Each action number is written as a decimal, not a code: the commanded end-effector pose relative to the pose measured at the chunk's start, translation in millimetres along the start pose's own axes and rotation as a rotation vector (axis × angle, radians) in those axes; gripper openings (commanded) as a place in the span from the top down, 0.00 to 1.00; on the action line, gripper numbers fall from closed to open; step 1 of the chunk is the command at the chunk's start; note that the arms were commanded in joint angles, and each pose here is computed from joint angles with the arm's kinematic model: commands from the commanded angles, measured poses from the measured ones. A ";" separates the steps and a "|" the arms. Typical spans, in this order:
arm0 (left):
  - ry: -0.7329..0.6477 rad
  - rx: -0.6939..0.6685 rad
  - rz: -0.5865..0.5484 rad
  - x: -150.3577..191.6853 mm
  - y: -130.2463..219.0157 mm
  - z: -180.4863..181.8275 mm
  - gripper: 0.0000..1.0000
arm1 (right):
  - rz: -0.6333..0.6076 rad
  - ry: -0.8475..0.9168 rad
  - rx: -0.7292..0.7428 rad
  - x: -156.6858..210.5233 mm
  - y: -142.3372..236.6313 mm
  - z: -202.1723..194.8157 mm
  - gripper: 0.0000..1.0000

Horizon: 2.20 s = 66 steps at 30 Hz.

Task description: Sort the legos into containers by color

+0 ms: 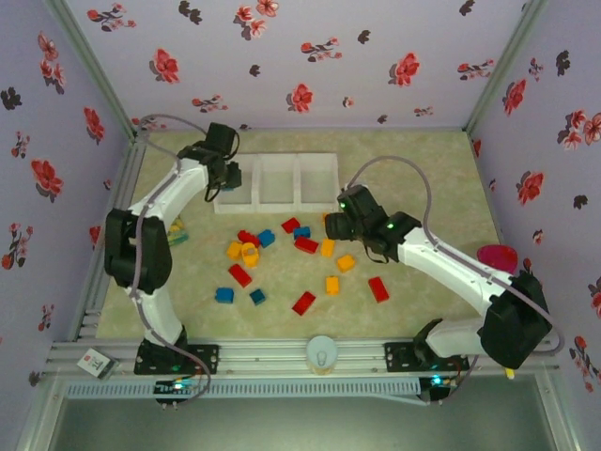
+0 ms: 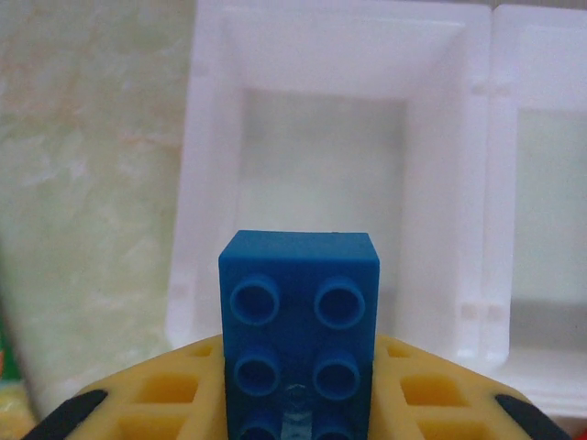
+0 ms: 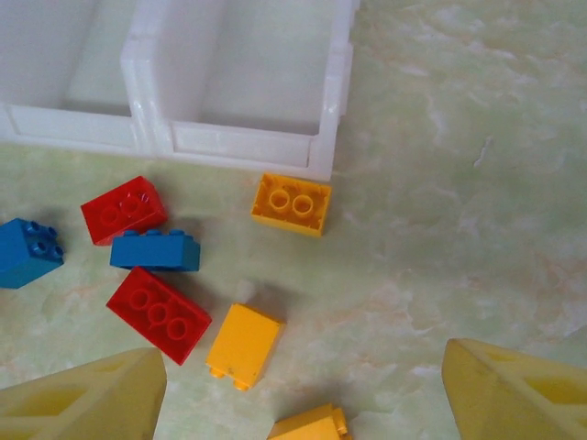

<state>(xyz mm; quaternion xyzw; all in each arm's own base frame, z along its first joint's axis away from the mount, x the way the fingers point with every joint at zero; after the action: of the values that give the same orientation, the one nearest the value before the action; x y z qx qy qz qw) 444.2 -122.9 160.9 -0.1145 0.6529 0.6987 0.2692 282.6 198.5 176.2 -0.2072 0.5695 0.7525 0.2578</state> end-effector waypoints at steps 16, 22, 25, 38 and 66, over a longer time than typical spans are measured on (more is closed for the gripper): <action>-0.065 0.051 -0.041 -41.3 -18.8 4.0 0.44 | 0.074 0.110 -0.021 19.6 -4.7 20.6 0.18; -0.043 0.055 -0.076 -30.0 26.4 8.3 0.39 | 0.100 0.163 -0.009 24.5 -13.6 23.4 0.18; -0.022 0.061 -0.109 -16.7 56.8 9.7 0.37 | 0.101 0.153 0.024 23.5 -18.7 21.4 0.18; 0.059 0.123 -0.147 63.6 116.2 -10.2 0.29 | 0.084 -0.095 0.125 21.9 -50.4 21.9 0.24; 0.052 0.153 -0.164 77.8 117.6 -17.2 0.21 | 0.192 -0.132 0.240 70.1 -105.9 2.7 0.41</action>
<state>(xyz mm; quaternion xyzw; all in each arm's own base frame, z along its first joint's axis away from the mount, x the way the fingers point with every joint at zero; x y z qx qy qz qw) 315.4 -119.0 213.7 -0.1574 0.6937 0.6281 0.3154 298.6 238.9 66.2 -0.0817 0.6422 0.7226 0.2421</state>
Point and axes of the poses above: each hand's point on the last joint's axis, 136 mm out from that joint toward the fingers, its own y axis back along the fingers, its own z axis along the line the jaws close on, x = y × z, the point moved 2 cm from there along y, back along the fingers, and after that the axes turned 15 degrees about -y, right-handed, at the moved point
